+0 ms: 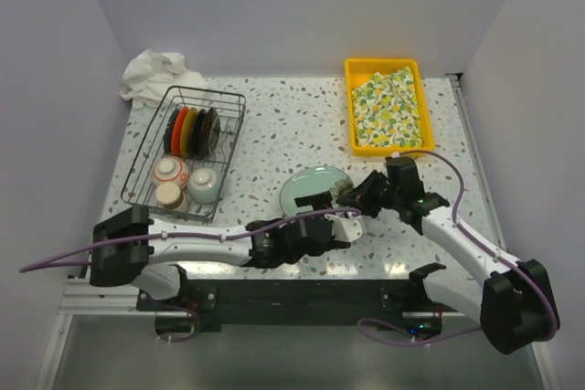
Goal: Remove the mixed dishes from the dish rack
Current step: Place the plate at the center of the board.
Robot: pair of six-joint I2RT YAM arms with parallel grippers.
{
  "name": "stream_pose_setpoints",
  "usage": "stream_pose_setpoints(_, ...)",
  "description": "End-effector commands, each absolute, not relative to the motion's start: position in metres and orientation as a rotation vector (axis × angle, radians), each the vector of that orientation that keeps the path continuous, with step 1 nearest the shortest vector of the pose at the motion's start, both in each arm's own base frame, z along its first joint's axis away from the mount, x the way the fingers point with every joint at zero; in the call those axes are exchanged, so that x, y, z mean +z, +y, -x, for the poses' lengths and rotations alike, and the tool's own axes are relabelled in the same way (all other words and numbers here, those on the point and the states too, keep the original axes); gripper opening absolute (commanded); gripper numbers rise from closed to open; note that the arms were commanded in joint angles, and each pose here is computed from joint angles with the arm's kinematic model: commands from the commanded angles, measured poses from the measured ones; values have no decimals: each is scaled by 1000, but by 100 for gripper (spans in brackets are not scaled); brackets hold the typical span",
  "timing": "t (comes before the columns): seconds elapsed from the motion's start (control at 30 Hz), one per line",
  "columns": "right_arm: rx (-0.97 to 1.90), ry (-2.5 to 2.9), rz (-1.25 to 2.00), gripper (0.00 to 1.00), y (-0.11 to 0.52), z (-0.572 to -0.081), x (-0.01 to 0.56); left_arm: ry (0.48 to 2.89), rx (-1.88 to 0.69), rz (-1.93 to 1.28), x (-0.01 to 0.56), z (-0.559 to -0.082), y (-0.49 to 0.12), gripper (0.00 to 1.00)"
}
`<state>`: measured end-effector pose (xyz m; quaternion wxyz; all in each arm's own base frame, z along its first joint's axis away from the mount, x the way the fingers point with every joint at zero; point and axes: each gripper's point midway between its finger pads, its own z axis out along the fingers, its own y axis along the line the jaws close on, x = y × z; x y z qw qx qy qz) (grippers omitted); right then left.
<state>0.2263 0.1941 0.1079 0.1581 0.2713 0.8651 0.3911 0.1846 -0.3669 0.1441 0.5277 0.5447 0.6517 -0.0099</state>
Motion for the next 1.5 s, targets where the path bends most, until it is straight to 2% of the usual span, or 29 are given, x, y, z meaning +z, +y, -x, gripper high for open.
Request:
stream_pose_setpoints(0.0, 1253, 2218, -603, 0, 211, -271, 161, 1581, -285, -1112, 186, -172, -370, 94)
stream_pose_setpoints(0.2, 1149, 2121, -565, 0, 209, -313, 174, 1635, -635, -953, 218, -184, -344, 97)
stream_pose_setpoints(0.37, 1154, 2093, -540, 0, 222, -347, 176, 1652, -737, -766, 253, -209, -304, 98)
stream_pose_setpoints(0.7, 1115, 2039, -494, 0, 259, -420, 173, 1862, -586, -323, 264, -266, -186, 98)
stream_pose_setpoints(0.9, 1117, 2049, -518, 0, 279, -458, 155, 1913, -430, -217, 265, -264, -149, 99)
stream_pose_setpoints(1.13, 989, 2103, -556, 0, 268, -466, 117, 1901, -303, -187, 274, -263, -125, 99)
stream_pose_setpoints(1.2, 960, 2143, -526, 6, 267, -463, 106, 1890, -281, -186, 276, -263, -121, 99)
stream_pose_setpoints(1.23, 954, 2159, -514, 16, 268, -462, 103, 1892, -272, -185, 274, -263, -120, 99)
stream_pose_setpoints(1.3, 936, 2189, -506, 24, 266, -459, 94, 1901, -258, -183, 272, -263, -118, 99)
stream_pose_setpoints(1.33, 931, 2200, -510, 34, 266, -458, 90, 1906, -255, -184, 270, -262, -117, 99)
stream_pose_setpoints(1.47, 897, 2240, -512, 51, 261, -451, 82, 1907, -242, -171, 266, -258, -112, 99)
